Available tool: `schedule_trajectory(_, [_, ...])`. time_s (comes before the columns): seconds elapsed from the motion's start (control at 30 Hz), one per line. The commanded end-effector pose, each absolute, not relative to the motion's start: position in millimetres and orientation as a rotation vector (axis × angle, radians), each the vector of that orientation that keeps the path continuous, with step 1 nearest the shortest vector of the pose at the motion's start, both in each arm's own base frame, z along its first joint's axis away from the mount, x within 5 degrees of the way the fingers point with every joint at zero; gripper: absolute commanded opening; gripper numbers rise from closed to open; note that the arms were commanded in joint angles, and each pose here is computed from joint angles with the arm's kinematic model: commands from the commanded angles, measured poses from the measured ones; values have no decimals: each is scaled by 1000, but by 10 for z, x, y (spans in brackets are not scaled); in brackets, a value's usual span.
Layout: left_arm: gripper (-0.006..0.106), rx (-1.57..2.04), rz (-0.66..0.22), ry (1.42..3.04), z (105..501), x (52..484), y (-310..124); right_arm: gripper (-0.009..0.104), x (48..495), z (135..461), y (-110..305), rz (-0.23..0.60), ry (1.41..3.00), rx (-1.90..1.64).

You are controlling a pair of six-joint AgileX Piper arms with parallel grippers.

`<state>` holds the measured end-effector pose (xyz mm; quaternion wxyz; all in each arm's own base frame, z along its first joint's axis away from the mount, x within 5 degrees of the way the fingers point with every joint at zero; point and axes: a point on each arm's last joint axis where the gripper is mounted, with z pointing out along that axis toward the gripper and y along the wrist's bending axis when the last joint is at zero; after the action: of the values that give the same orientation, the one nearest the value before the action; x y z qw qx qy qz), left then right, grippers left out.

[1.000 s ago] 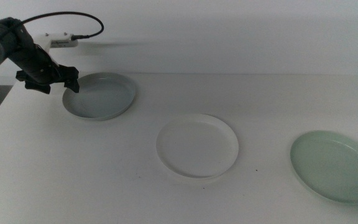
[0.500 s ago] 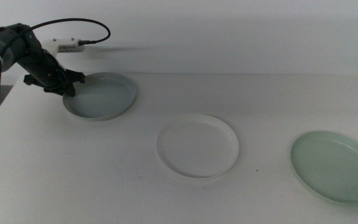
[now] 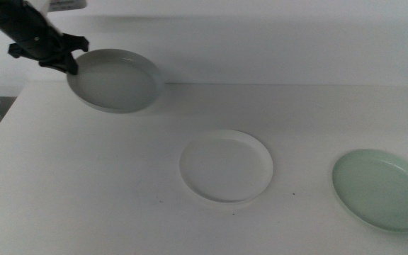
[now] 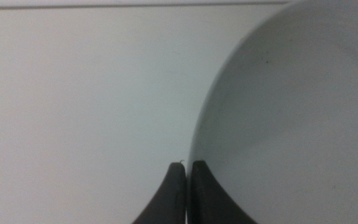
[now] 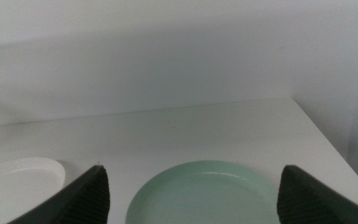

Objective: Stack the three bowls on top of each other.

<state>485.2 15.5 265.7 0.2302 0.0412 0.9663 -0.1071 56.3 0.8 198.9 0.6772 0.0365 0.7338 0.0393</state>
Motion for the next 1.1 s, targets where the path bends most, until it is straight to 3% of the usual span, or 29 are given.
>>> schedule_trajectory(0.0, [-2, 141, -338, 2654, 2741, 4708, -118, 93, 563, 1990, 7, 80, 1639, 73])
schedule_trajectory(0.1, [-2, 194, -334, 2647, 2735, 4510, -450, 93, 563, 1990, 7, 80, 1639, 73])
schedule_trajectory(0.3, [-2, 256, -423, 2657, 2513, 4142, -1102, 93, 563, 1990, 7, 80, 1639, 73])
schedule_trajectory(0.57, [-2, 313, -506, 2641, 2267, 3976, -1691, 93, 563, 1990, 7, 80, 1639, 73])
schedule_trajectory(1.07, [-2, 343, -516, 2709, 1916, 4009, -1814, 93, 563, 1990, 7, 80, 1639, 73])
